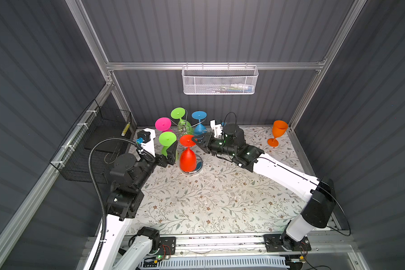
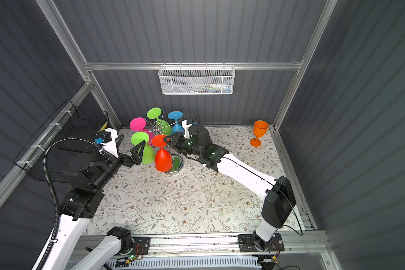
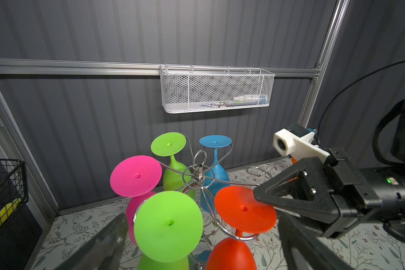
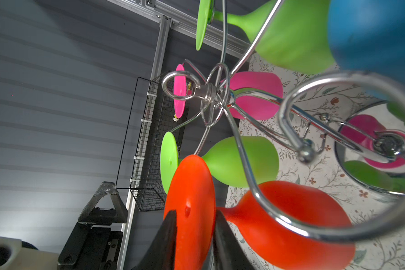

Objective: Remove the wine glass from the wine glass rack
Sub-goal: 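Close the right gripper on the red glass foot on the rack, then pull the red glass off its rack hook with the right gripper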

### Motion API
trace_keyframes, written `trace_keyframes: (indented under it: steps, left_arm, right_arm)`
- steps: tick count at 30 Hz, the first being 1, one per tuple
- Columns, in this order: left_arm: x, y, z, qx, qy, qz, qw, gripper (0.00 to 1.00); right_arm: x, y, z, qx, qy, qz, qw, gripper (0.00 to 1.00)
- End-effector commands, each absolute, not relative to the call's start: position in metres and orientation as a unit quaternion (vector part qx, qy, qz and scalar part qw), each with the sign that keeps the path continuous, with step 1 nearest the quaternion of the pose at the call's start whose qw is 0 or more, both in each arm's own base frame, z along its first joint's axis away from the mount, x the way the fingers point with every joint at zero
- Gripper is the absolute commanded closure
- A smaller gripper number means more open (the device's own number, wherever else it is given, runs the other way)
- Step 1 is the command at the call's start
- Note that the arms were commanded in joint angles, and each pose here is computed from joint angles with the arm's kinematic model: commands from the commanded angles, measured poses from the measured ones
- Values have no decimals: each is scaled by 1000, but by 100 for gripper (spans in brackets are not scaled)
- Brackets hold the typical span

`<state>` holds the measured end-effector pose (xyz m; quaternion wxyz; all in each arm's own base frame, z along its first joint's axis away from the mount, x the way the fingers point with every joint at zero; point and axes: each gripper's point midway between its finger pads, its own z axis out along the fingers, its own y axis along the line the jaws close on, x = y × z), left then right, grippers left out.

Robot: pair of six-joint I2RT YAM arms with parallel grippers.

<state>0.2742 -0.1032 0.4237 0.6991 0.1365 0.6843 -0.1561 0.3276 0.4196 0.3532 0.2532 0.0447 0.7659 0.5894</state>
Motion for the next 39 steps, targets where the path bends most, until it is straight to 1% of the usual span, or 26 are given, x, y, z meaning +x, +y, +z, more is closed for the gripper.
trace_keyframes:
  steps: [1, 7, 11, 19, 23, 39]
  left_arm:
    - [271, -102, 429, 146, 672, -152, 710, 0]
    - [270, -102, 429, 145, 672, -152, 710, 0]
    - [270, -102, 429, 146, 671, -152, 711, 0]
    - [271, -101, 427, 145, 673, -148, 710, 0]
    - [271, -100, 427, 143, 674, -144, 711, 0]
    - [272, -98, 424, 140, 676, -139, 710, 0]
  right_arm:
    - [324, 427, 373, 34, 749, 609, 257, 74]
    - [322, 428, 376, 29, 748, 607, 266, 77]
    - [321, 426, 381, 27, 747, 603, 280, 80]
    - [318, 422, 388, 24, 742, 602, 294, 84]
    - [316, 422, 391, 22, 740, 604, 296, 87]
    - [307, 416, 406, 16, 730, 610, 308, 92]
